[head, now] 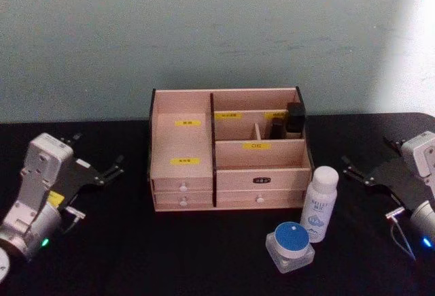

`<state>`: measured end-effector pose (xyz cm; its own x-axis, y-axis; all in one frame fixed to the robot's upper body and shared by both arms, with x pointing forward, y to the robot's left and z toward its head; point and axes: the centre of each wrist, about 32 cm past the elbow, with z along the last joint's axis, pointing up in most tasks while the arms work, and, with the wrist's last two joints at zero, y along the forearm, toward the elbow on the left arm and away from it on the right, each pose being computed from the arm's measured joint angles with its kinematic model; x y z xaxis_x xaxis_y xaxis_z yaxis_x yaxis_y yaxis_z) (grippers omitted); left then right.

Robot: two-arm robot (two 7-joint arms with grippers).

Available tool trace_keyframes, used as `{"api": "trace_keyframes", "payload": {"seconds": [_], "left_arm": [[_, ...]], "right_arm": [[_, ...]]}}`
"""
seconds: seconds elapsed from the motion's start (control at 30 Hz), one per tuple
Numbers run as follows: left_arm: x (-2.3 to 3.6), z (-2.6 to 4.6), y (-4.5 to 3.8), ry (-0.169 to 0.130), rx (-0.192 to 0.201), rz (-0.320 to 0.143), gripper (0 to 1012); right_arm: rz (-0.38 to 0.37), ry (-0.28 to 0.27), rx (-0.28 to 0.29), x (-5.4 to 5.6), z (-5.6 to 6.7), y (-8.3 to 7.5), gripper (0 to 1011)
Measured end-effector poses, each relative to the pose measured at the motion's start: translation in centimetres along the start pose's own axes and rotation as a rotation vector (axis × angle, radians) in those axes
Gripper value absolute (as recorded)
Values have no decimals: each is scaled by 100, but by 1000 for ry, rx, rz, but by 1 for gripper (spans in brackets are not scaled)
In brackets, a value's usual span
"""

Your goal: Pick up the facial cleanser and watermelon frost from the table and place them into the tiered storage box.

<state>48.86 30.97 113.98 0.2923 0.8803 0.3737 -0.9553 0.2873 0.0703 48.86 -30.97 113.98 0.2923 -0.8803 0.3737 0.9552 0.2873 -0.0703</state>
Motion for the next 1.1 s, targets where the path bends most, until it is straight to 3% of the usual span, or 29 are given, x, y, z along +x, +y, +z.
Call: {"api": "trace_keyframes", "payload": {"seconds": [1.1], "left_arm": [[0, 0, 0, 0, 0, 0, 1001]], "right_arm": [[0, 0, 0, 0, 0, 0, 1002]]}}
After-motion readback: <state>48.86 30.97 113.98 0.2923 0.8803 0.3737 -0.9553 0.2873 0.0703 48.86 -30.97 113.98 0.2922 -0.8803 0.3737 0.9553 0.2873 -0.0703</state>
